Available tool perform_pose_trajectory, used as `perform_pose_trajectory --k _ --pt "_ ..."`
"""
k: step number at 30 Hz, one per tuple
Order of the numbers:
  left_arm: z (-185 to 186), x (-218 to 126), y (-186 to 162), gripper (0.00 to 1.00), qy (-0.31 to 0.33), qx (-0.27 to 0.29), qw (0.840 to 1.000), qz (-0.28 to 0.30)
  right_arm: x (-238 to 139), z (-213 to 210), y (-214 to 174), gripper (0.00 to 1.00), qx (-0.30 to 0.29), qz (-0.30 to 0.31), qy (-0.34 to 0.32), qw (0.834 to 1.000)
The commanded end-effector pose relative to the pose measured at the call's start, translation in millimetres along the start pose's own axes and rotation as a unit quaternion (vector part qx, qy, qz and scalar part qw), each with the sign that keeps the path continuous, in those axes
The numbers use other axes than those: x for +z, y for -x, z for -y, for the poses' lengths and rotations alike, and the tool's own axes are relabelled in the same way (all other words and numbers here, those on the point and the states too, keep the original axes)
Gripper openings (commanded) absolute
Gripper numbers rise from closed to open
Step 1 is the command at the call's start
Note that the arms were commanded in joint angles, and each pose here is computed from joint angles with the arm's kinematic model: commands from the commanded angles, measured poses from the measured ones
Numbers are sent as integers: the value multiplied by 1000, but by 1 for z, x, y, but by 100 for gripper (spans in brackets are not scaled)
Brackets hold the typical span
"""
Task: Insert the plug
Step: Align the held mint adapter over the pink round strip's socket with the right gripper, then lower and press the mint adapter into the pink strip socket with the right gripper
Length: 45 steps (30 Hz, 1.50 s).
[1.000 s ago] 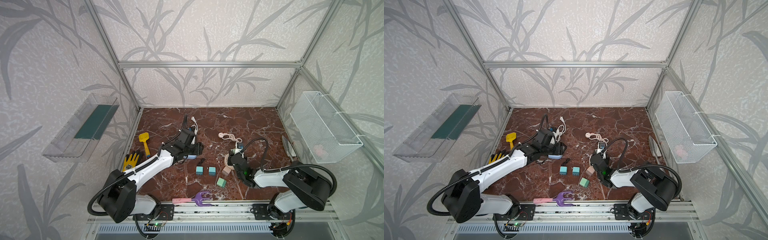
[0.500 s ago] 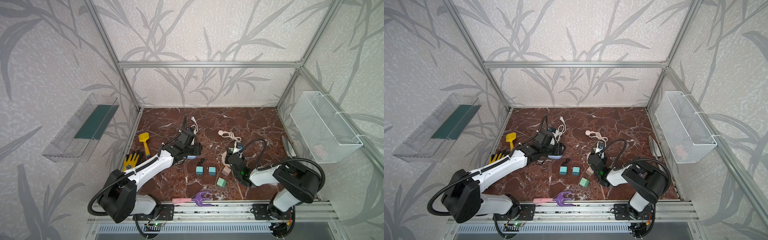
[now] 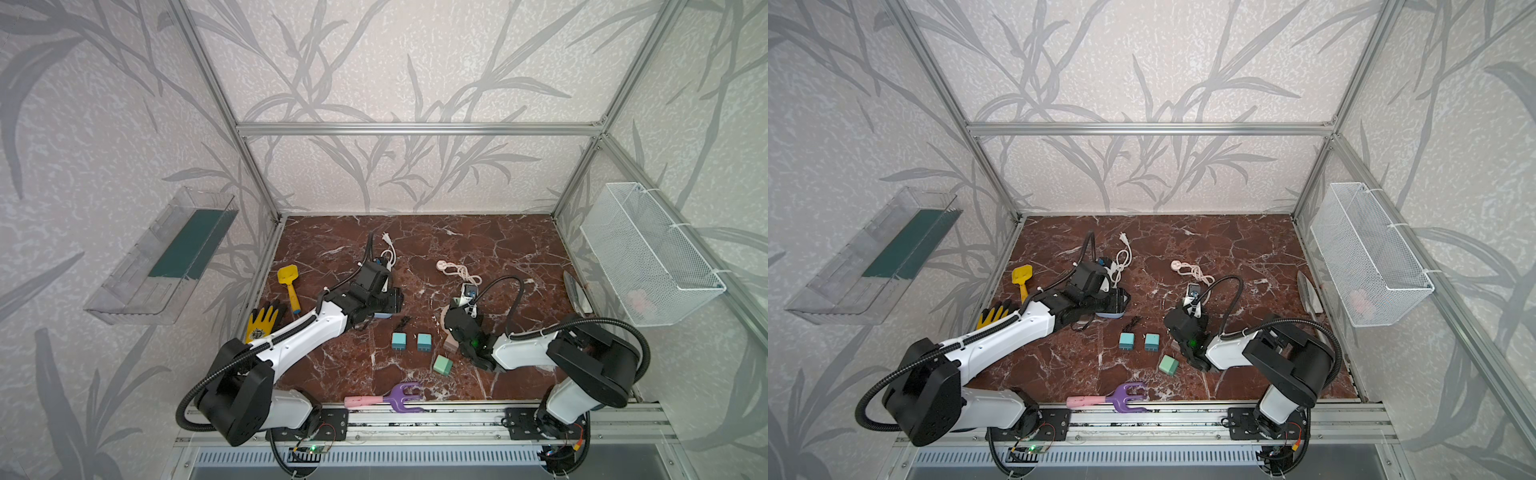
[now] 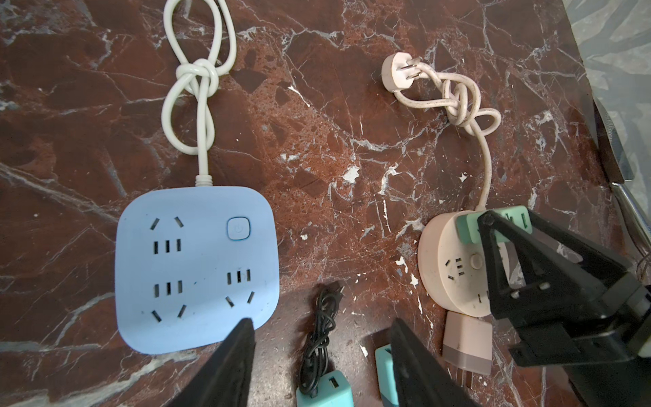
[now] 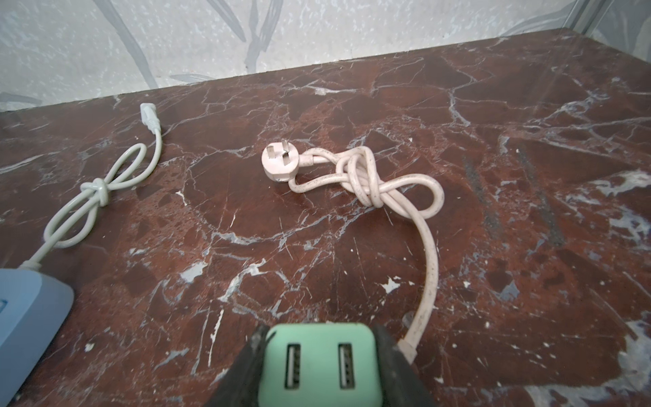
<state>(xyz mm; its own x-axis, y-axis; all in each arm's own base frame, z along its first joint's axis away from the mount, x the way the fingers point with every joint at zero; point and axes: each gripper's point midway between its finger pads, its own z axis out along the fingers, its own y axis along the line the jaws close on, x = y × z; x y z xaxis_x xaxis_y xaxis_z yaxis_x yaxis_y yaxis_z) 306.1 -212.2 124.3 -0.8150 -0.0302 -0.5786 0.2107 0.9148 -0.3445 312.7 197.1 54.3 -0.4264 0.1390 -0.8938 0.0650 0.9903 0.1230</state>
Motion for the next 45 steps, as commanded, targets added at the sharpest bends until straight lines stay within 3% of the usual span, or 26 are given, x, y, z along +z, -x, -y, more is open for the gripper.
perform_pose_trajectory --k 1,6,16,26,33,40,45 --pt "-1 -8 3 61 4 3 1000 18 -20 59 -138 0 -126 -234 -33 963" --pt "-5 -11 3 61 13 5 1000 26 -18 61 -139 0 -115 -231 -42 965" --pt "-6 -12 6 61 15 5 999 32 -1 40 -82 0 -149 -128 -43 980" --pt "-5 -14 7 61 13 3 999 36 23 39 -36 0 -145 -38 -51 987" --pt "-5 -13 7 61 13 3 999 35 35 44 -28 0 -136 2 -52 989" --pt "-5 -10 6 61 15 2 999 30 44 49 -33 0 -112 -7 -33 993" --pt "-5 -9 8 62 17 1 999 31 36 46 -20 17 -104 -3 -24 994"
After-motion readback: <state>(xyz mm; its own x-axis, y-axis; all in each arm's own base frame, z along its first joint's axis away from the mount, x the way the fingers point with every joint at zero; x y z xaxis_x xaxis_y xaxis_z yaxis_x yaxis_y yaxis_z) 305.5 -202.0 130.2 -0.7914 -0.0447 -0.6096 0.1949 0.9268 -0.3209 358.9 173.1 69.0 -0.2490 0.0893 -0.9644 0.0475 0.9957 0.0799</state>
